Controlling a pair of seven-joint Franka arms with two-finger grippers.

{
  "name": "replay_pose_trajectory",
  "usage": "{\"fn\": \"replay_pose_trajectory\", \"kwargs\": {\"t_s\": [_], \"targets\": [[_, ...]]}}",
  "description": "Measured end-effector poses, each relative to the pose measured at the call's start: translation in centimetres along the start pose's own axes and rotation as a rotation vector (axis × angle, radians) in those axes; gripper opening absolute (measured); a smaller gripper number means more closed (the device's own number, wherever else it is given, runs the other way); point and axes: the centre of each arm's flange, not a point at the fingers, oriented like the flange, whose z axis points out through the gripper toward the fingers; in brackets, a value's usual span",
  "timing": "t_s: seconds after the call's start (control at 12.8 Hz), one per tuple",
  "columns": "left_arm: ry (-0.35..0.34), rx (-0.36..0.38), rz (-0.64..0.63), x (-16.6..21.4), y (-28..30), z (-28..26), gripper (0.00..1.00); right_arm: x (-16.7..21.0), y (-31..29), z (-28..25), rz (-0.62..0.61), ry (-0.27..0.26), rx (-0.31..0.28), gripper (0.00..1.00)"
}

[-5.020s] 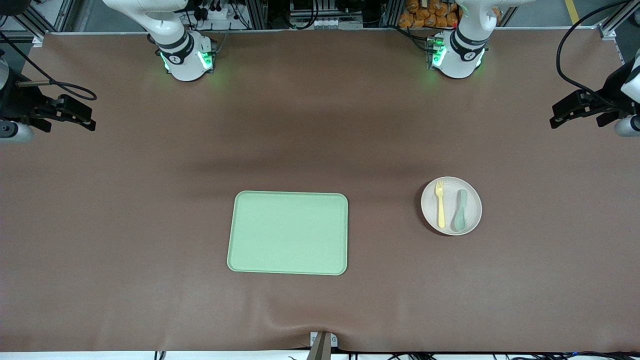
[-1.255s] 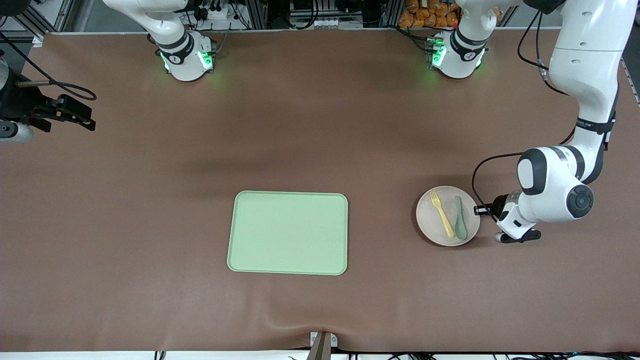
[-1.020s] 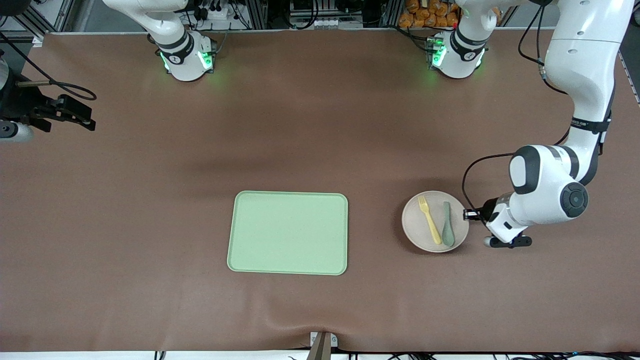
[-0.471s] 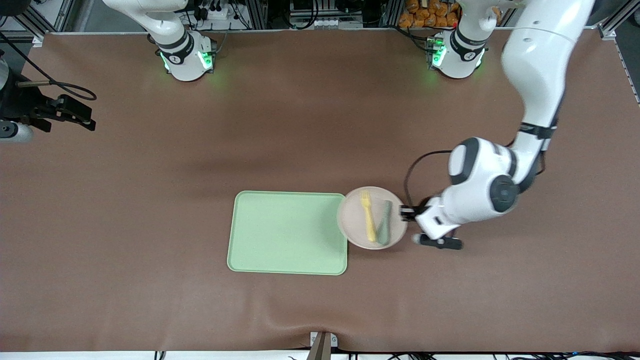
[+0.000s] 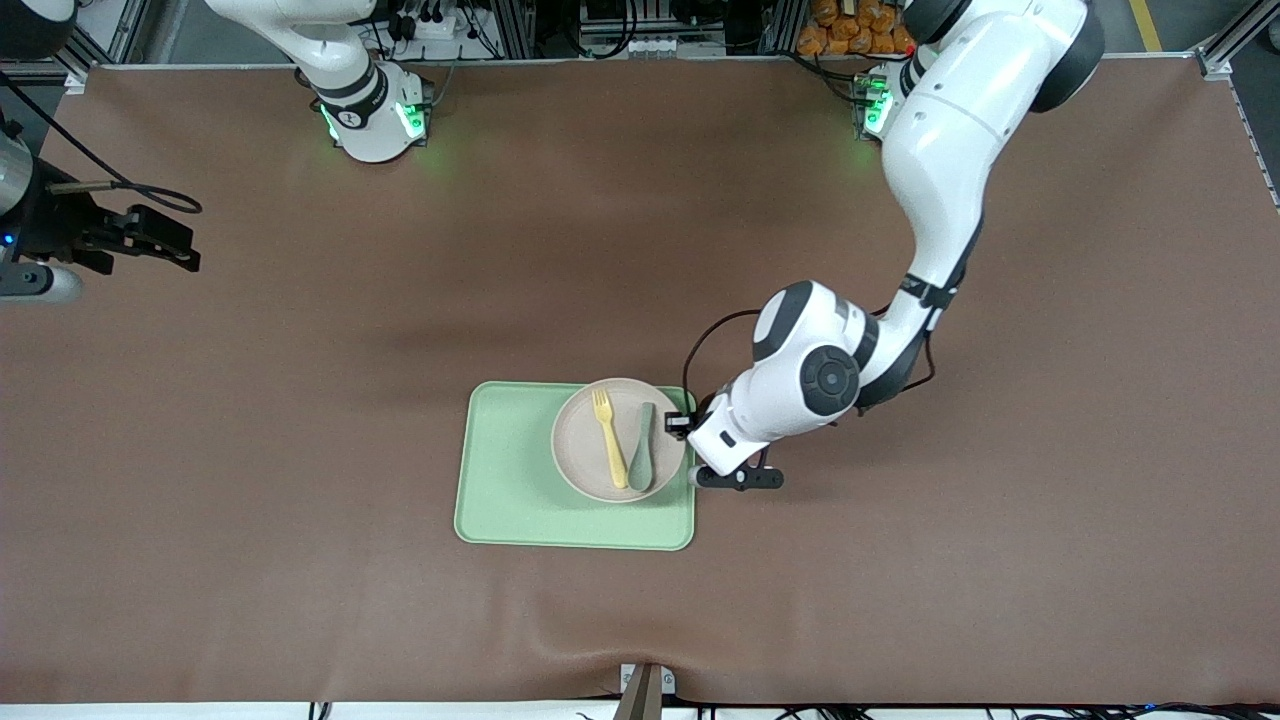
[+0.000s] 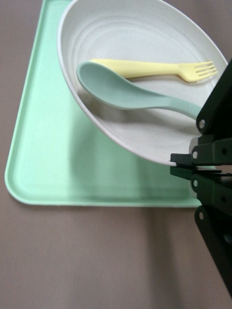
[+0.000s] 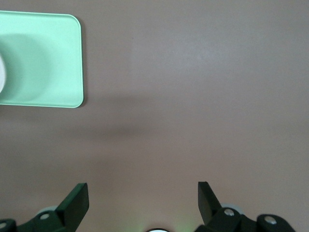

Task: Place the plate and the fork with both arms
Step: 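Slide the plate with the left gripper onto the green tray, then release the plate on the tray while the right gripper reaches toward it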

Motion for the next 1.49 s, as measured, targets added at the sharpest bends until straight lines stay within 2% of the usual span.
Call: {"fn": "replay_pose_trajectory", "kwargs": {"t_s": [0.24, 0.55, 0.86, 0.94, 1.33, 1.49], "targets": [[-0.010, 0.001, -0.044, 0.3, -0.9, 3.2, 0.04, 1.0, -0.1, 1.5, -0.003, -0.025, 0.002, 1.00], [-0.004, 0.016, -0.073, 0.9, -2.0, 3.3, 0.04, 1.4, -1.3, 2.1, -0.023, -0.035, 0.030, 1.00], [-0.021, 0.025, -0.080, 0.8, -2.6, 4.5, 0.04, 2.0, -2.2, 2.5, -0.025, -0.019, 0.030, 1.00], [-0.023, 0.026, -0.081, 0.8, -2.7, 4.7, 0.11, 2.3, -2.4, 2.8, -0.004, -0.020, 0.030, 1.00], [-0.016, 0.011, -0.078, 1.1, -1.9, 3.6, 0.69, 3.7, -4.4, 3.5, -0.001, -0.014, 0.031, 1.00], [-0.018, 0.010, -0.064, 1.3, -0.7, 0.8, 0.90, 5.6, -6.1, 4.5, -0.023, 0.009, 0.047, 1.00]]}}
